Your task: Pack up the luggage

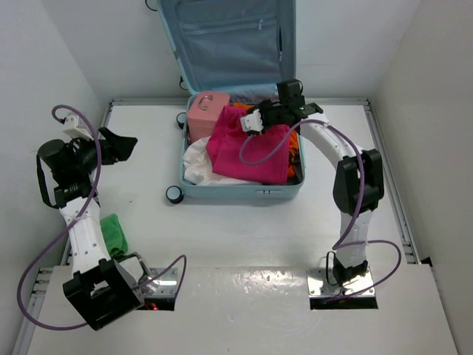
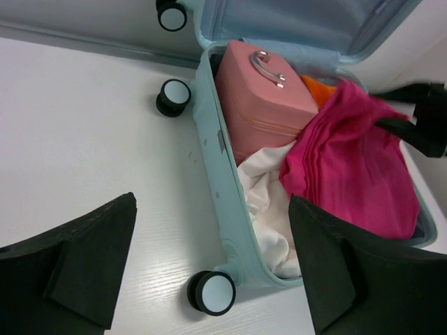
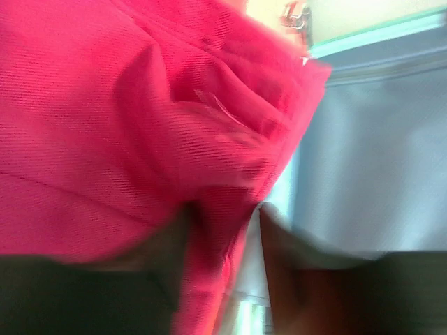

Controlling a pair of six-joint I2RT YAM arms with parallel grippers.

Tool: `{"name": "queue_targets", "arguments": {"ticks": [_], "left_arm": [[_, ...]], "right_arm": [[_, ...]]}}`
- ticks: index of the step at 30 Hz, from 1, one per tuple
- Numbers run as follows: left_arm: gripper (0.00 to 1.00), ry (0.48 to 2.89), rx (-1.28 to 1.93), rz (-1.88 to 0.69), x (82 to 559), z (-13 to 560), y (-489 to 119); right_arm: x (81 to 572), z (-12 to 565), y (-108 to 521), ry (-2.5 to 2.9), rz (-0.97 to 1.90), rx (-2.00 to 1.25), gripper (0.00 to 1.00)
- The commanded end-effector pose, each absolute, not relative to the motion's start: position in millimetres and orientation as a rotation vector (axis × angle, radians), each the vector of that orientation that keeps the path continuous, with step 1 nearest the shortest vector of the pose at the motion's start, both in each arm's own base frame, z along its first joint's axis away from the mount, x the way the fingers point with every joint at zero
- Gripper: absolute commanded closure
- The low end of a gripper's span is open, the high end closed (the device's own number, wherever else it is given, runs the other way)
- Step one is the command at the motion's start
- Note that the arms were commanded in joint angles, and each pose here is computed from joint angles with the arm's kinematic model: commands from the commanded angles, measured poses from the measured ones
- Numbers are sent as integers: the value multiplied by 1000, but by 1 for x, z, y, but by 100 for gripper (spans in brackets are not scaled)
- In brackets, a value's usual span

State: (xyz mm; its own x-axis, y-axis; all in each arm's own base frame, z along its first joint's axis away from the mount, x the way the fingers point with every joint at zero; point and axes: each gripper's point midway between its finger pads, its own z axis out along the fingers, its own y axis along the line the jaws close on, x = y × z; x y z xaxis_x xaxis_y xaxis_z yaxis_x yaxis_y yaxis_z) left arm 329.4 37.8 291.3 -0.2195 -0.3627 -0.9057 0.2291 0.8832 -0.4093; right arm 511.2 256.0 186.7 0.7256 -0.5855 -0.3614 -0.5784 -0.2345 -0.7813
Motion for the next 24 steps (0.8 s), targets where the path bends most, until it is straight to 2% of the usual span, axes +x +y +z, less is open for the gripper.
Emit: {"name": "queue_targets", "arguments": {"ticks": [1, 4, 7, 12, 14, 18, 21, 24], "left_arm": [[7, 1695, 46, -499, 331, 298, 25], [6, 1821, 156, -485, 326, 278, 17], [8, 1930, 179, -438, 330, 272, 29], [25, 2153, 250, -323, 331, 235, 48], [30, 2259, 509, -298, 317, 216, 43], [30, 2400, 1000, -324, 267, 179, 44], [32, 2477, 1163, -228, 242, 153, 73], [29, 2555, 1275, -211, 224, 125, 99]], "right_arm": [[522, 229, 266, 763, -144, -1832, 49], [521, 246, 268, 861, -146, -1741, 30], [512, 276, 266, 974, -130, -1637, 22], [473, 332, 257, 1176, -34, -1413, 21], [449, 357, 256, 1230, 28, -1329, 21], [401, 354, 258, 1369, 168, -1261, 21], [369, 354, 252, 1415, 209, -1227, 21], [346, 335, 246, 1464, 217, -1242, 21]]}}
